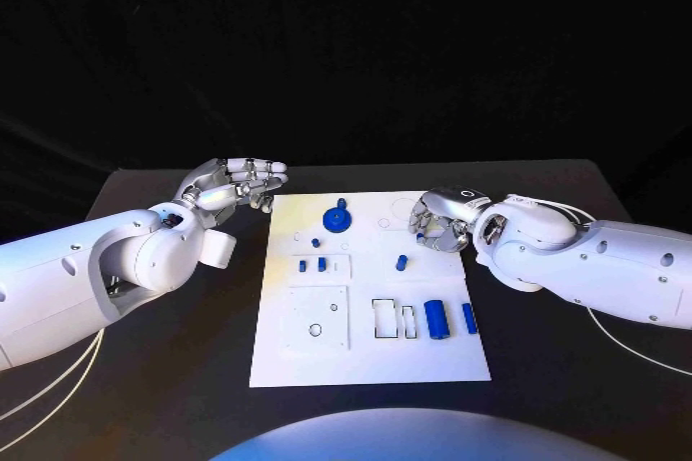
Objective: Assemble the parts on the task board
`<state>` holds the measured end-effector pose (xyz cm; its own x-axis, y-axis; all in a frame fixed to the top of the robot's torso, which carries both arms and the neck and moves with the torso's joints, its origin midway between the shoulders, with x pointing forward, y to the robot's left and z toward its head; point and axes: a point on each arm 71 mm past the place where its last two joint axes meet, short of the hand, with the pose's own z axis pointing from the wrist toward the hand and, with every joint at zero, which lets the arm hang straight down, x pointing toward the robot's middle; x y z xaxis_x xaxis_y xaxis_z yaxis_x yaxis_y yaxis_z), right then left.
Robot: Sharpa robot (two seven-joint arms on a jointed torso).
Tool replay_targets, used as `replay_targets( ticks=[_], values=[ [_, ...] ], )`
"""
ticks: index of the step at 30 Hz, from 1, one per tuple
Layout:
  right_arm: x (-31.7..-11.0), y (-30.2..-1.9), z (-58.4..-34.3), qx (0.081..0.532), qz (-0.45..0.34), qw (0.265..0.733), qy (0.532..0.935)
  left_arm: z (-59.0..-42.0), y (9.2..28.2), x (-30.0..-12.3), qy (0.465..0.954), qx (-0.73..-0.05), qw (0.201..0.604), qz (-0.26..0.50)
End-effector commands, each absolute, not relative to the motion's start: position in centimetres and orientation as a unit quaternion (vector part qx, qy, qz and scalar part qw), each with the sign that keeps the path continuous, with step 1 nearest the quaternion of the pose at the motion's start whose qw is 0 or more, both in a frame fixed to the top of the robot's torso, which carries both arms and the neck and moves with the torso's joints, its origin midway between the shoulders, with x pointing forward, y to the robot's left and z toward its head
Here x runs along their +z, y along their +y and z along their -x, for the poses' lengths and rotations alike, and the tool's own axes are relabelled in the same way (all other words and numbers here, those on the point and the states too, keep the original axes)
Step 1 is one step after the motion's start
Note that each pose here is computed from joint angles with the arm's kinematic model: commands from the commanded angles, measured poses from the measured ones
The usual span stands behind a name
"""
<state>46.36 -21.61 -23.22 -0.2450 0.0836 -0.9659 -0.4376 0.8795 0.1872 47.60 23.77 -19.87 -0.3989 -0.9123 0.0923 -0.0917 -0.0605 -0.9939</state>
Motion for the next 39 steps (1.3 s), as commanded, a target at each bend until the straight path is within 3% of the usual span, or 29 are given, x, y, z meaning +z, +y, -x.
replay_targets(
  ticks=[1,8,19,39],
  values=[
    [-24.2,-21.7,-46.0,0.181,0.143,0.592,0.772,-47.5,23.7,-19.7,0.588,-0.596,0.347,0.423],
    [-24.2,-21.4,-45.7,0.166,0.161,0.603,0.763,-47.5,23.8,-19.7,0.590,-0.594,0.348,0.421],
    [-23.5,-20.7,-45.3,0.185,0.160,0.634,0.733,-47.5,23.8,-19.7,0.593,-0.593,0.349,0.419],
    [-21.8,-20.9,-45.0,0.193,0.147,0.654,0.716,-47.5,23.8,-19.7,0.592,-0.590,0.354,0.420]
  ],
)
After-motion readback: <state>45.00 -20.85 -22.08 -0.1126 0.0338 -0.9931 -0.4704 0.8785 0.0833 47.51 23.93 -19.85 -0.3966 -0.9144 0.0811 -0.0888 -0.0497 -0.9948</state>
